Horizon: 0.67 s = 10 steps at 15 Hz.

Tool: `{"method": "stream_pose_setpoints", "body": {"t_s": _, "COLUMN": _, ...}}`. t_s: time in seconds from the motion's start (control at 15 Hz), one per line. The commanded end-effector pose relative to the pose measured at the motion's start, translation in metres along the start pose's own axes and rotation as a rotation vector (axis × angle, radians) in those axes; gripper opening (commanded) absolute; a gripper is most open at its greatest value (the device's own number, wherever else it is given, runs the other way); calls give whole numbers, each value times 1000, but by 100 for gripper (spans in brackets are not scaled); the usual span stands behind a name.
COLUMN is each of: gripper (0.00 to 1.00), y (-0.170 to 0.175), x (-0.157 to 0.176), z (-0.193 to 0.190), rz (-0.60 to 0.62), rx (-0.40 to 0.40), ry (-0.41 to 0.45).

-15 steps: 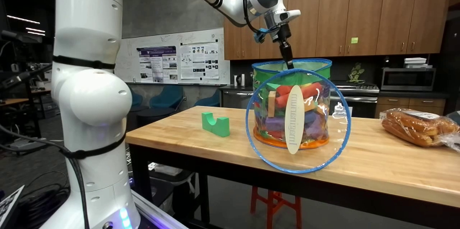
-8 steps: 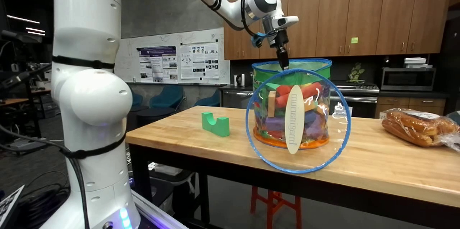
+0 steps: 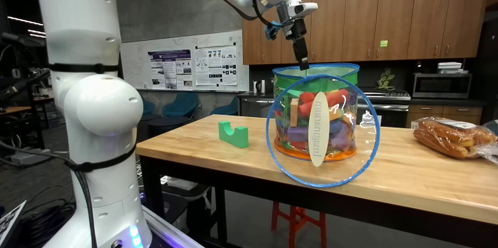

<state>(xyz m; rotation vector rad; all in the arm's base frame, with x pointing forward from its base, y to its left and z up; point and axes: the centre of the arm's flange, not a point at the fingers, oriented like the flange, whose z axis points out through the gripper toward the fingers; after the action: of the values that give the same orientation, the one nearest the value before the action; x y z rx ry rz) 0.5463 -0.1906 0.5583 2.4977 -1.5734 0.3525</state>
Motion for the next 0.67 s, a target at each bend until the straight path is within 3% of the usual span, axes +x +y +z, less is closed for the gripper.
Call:
{"method": "stream_pose_setpoints", "body": {"t_s": 0.0, "gripper": 100, "y": 22, "x": -20, "z": -16, "rz": -20, "rx": 7, "ry": -23}}
{"method": "stream_pose_setpoints", "body": {"t_s": 0.6, "gripper": 100, "y": 26, "x": -39, "z": 20, "rz": -12, "rx": 7, "ry": -35}}
